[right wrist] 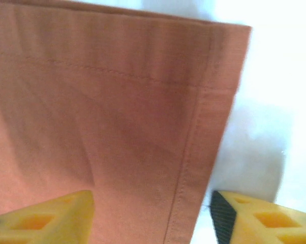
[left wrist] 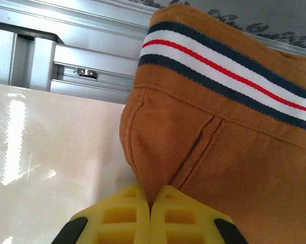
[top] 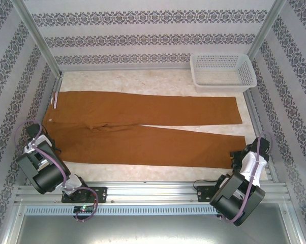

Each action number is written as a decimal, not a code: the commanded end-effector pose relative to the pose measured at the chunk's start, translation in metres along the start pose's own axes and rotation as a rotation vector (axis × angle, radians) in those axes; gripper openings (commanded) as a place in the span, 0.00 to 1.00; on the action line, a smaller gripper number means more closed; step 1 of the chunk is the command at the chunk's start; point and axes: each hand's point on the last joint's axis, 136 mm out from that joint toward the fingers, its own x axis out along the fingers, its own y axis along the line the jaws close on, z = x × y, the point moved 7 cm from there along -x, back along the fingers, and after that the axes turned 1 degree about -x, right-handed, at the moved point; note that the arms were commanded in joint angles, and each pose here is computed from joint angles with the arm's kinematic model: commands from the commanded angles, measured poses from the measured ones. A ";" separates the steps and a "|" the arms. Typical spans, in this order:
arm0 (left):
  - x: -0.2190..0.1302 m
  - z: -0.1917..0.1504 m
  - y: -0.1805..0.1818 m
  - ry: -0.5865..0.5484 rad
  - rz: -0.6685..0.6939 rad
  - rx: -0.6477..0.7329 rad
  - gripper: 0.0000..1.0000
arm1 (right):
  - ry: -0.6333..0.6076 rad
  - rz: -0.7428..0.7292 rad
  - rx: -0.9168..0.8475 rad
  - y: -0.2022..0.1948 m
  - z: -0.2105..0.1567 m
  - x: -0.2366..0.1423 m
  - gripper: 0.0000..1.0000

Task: Roll up the long pants

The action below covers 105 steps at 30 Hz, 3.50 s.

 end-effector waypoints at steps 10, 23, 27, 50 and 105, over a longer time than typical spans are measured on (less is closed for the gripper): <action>0.001 -0.010 -0.003 0.088 -0.050 -0.021 0.00 | -0.045 -0.052 -0.063 0.004 -0.006 0.004 0.00; -0.048 0.002 -0.034 0.071 -0.233 0.176 0.00 | -0.189 0.222 -0.221 0.085 0.032 -0.082 0.00; -0.063 0.003 -0.051 0.125 -0.315 0.162 0.00 | -0.227 0.297 -0.243 0.118 0.051 -0.099 0.00; -0.107 0.007 -0.215 0.144 -0.529 0.263 0.00 | -0.128 0.438 -0.354 0.282 0.118 -0.086 0.00; 0.004 -0.133 -0.280 0.291 -0.429 0.575 0.00 | -0.058 0.223 -0.974 0.345 0.020 0.035 0.00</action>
